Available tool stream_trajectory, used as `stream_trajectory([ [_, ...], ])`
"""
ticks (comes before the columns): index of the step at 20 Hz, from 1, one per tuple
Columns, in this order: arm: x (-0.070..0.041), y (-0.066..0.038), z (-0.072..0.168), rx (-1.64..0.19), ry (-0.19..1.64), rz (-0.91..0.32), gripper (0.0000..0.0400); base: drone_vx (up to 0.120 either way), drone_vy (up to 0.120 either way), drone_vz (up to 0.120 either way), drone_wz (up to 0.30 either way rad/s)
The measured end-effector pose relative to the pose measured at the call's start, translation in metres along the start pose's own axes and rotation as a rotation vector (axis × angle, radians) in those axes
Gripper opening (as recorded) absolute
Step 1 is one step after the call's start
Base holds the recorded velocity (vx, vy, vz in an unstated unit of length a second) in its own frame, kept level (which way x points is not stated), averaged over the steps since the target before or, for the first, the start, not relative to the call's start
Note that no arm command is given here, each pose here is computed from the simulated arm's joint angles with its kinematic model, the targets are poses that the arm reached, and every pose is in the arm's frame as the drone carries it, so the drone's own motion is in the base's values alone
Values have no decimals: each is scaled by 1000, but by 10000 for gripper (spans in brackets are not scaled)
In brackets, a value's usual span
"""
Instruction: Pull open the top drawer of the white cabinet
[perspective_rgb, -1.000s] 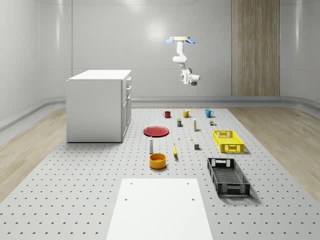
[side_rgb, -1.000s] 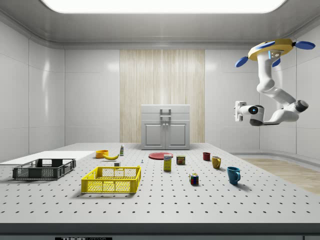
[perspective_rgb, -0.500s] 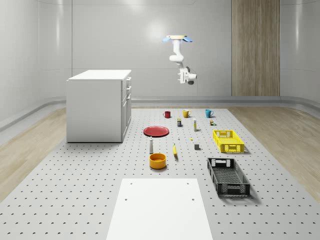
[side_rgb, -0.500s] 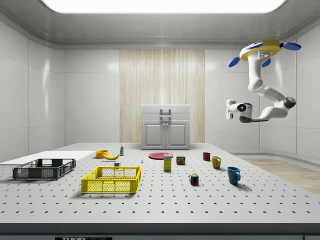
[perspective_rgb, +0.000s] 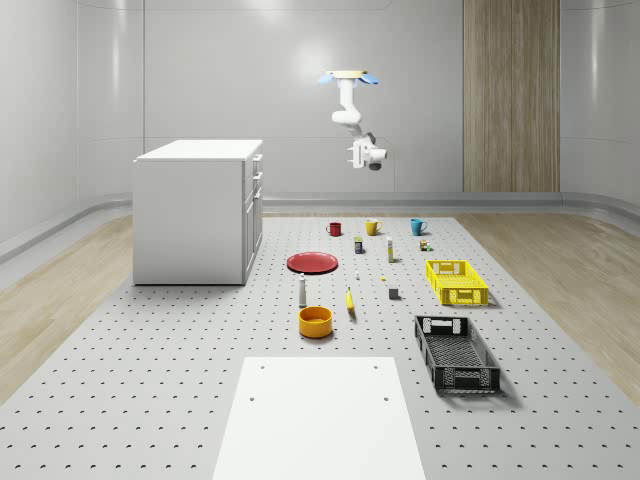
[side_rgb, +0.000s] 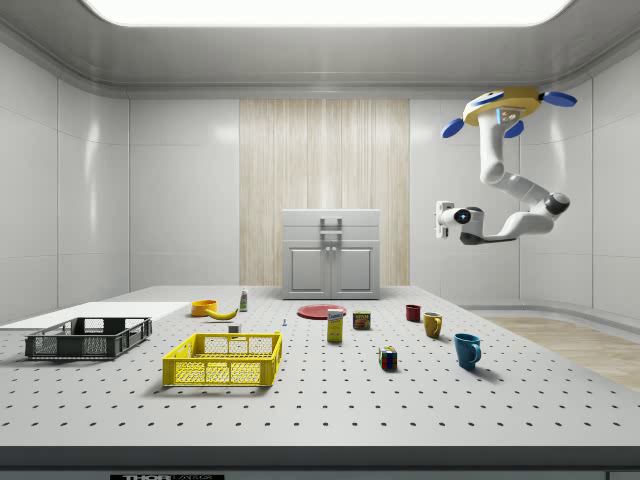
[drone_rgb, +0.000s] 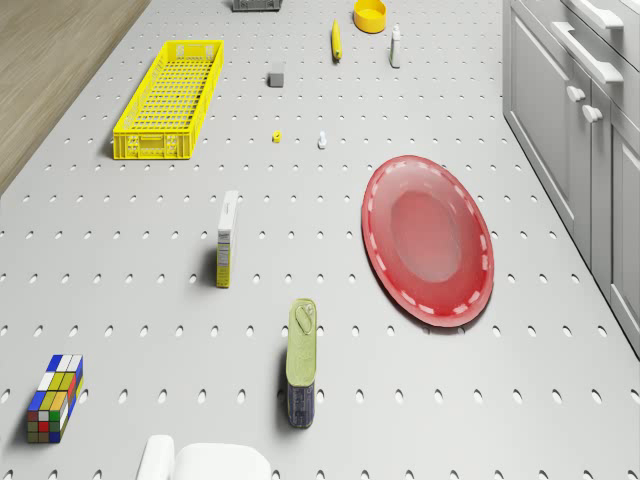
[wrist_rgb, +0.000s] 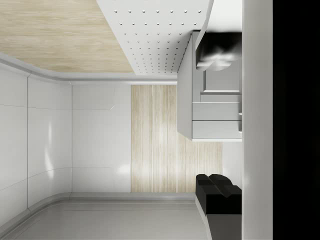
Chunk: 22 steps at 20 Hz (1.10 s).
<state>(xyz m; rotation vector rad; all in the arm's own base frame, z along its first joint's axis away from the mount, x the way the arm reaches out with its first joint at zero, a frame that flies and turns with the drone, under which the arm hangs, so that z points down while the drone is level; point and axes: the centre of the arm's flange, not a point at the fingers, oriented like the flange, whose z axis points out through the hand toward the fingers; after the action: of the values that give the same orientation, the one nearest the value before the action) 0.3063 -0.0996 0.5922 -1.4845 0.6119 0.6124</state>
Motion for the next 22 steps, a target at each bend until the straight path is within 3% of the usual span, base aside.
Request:
stream_trajectory([
  [22,0,0,0,0,0,0,305,120,-5,0,0],
])
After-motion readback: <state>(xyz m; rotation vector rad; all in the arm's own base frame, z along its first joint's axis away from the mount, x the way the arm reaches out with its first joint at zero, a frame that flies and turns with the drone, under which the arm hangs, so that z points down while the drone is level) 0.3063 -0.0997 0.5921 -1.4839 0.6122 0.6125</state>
